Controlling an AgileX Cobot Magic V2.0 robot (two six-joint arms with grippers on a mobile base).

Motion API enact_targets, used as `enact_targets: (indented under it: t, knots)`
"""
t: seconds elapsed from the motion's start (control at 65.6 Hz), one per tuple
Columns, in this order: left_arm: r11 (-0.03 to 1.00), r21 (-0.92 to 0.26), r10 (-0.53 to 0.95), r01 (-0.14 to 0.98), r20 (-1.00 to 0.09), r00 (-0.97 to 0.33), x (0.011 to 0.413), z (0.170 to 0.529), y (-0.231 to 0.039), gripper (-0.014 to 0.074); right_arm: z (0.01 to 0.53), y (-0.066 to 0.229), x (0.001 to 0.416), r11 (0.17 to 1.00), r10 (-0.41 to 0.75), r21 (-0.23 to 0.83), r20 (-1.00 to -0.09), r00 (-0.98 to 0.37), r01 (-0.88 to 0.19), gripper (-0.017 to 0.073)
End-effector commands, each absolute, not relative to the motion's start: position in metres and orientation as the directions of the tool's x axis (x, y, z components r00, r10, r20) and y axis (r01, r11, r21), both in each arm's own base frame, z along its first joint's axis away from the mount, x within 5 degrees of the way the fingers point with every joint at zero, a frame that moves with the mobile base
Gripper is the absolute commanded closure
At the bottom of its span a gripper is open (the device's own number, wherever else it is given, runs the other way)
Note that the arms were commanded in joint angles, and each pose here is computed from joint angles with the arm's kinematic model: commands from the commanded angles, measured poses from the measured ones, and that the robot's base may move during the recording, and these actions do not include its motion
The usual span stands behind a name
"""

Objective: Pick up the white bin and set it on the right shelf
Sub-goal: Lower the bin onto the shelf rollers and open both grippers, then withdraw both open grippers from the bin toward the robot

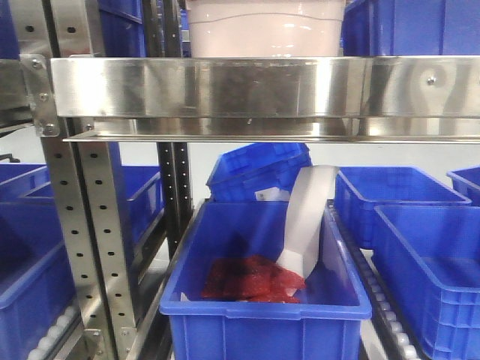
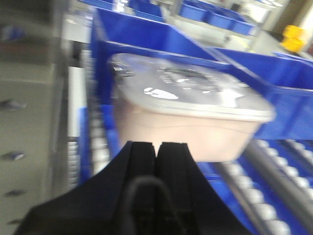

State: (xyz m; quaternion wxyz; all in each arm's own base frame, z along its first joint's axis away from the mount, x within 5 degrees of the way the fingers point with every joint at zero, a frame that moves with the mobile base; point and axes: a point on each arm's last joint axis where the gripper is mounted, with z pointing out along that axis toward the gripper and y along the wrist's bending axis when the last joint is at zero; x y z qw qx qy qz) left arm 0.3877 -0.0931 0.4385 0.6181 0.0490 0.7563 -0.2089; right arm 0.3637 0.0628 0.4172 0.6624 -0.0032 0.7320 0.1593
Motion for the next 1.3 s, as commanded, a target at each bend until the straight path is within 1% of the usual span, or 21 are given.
enact_targets:
  t: [0.0, 0.076, 0.168, 0.259, 0.381, 0.503, 0.686, 0.808, 0.96, 1.128, 1.28]
  knots:
    - [0.92, -0.259, -0.241, 0.295, -0.966, -0.096, 0.369, 0.466, -0.079, 0.0712, 0.438, 0.055, 0.344, 0.965, 0.221, 0.219, -0.975, -0.004, -0.148, 0.0529]
    - [0.924, -0.265, -0.24, 0.275, -0.963, -0.119, 0.365, 0.456, -0.075, 0.0712, 0.426, 0.051, 0.339, 0.969, 0.217, 0.218, -0.976, -0.022, -0.117, 0.0531]
    - [0.928, -0.264, -0.239, 0.263, -0.963, -0.125, 0.356, 0.451, -0.072, 0.0712, 0.417, 0.049, 0.328, 0.97, 0.213, 0.217, -0.976, -0.045, -0.111, 0.0531]
    - [0.929, -0.265, -0.24, 0.258, -0.963, -0.126, 0.338, 0.451, -0.068, 0.0712, 0.418, 0.047, 0.312, 0.969, 0.214, 0.217, -0.976, -0.043, -0.116, 0.0531]
    - [0.937, -0.266, -0.259, 0.228, -0.964, -0.061, 0.305, 0.453, -0.058, 0.0718, 0.426, 0.041, 0.282, 0.97, 0.215, 0.213, -0.977, 0.0, -0.116, 0.0531]
    - [0.943, -0.268, -0.271, 0.198, -0.963, -0.014, 0.271, 0.446, -0.048, 0.072, 0.423, 0.035, 0.254, 0.972, 0.215, 0.212, -0.976, 0.02, -0.105, 0.0531]
    - [0.947, -0.264, -0.271, 0.184, -0.963, 0.014, 0.207, 0.423, -0.035, 0.072, 0.404, 0.027, 0.203, 0.971, 0.217, 0.213, -0.976, 0.029, -0.106, 0.0531]
    - [0.955, -0.23, -0.242, 0.189, -0.969, 0.046, 0.165, 0.407, -0.028, 0.072, 0.395, 0.021, 0.163, 0.97, 0.225, 0.215, -0.971, 0.078, -0.117, 0.0531]
    - [0.952, -0.229, -0.255, 0.205, -0.96, 0.112, 0.118, 0.391, -0.021, 0.072, 0.38, 0.014, 0.12, 0.967, 0.234, 0.217, -0.962, 0.138, -0.132, 0.0531]
    - [0.949, -0.225, -0.264, 0.222, -0.95, 0.166, 0.083, 0.372, -0.015, 0.072, 0.359, 0.009, 0.091, 0.966, 0.241, 0.217, -0.954, 0.178, -0.142, 0.0531]
    - [0.947, -0.223, -0.27, 0.23, -0.942, 0.199, 0.065, 0.356, -0.012, 0.072, 0.348, 0.007, 0.074, 0.964, 0.247, 0.217, -0.945, 0.213, -0.152, 0.0531]
